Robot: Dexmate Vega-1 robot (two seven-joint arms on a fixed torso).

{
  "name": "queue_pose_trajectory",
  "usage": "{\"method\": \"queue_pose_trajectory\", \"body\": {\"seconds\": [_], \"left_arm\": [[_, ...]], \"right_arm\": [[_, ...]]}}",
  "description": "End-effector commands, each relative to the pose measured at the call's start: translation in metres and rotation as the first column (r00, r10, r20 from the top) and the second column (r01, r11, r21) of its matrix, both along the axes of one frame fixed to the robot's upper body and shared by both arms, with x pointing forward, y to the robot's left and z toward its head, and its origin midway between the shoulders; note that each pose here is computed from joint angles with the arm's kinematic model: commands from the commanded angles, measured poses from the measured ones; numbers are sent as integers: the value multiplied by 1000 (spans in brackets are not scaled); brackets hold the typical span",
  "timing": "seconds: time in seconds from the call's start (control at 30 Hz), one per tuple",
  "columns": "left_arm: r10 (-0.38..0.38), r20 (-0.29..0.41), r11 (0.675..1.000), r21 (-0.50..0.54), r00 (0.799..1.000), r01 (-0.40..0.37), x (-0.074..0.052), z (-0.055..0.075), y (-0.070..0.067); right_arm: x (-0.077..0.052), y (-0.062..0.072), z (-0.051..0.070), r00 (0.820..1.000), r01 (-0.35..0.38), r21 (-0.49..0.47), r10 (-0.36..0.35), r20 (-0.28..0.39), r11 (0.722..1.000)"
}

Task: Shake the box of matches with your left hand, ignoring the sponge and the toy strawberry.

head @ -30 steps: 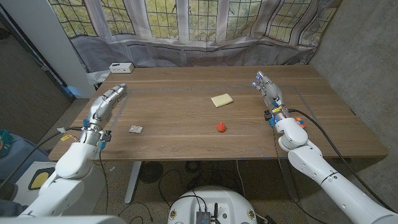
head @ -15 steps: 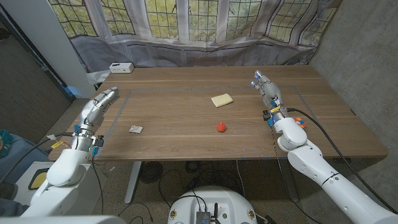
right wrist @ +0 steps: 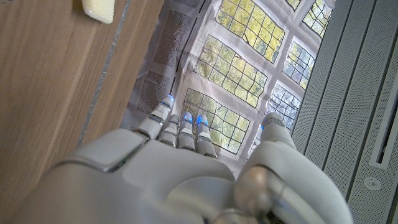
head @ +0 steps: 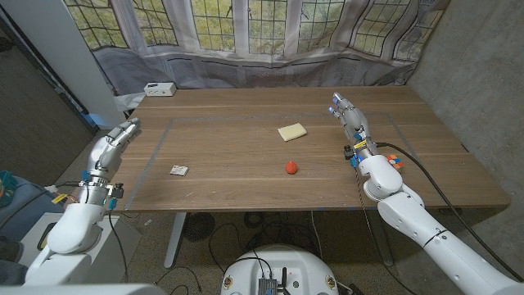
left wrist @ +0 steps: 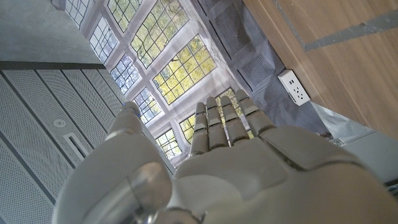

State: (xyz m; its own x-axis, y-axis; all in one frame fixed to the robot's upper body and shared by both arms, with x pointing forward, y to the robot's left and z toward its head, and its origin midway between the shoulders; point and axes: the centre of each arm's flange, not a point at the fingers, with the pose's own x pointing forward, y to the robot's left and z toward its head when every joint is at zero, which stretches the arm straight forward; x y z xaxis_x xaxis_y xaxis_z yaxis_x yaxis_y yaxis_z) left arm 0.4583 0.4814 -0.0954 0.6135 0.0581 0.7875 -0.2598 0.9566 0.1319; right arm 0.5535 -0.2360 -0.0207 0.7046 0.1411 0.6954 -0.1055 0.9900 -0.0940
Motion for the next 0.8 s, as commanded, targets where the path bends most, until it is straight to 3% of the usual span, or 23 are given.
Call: {"method": "queue_pose_trajectory", "body": {"seconds": [0.03,0.47,0.8], "left_arm": [[104,11,994,40,995,-104,6,4,19],[216,31,964,154,976,-218,0,14,12],[331,62,916,218,942,-336,-12,21,3]], "right_arm": [[-6,3,1,1000,28,-4,-28,0,1000],[-6,9,-3,1000,23,-8,-23,-4,1000],[-3,12,-4,1000,15,-8,-15,2,1000]]}}
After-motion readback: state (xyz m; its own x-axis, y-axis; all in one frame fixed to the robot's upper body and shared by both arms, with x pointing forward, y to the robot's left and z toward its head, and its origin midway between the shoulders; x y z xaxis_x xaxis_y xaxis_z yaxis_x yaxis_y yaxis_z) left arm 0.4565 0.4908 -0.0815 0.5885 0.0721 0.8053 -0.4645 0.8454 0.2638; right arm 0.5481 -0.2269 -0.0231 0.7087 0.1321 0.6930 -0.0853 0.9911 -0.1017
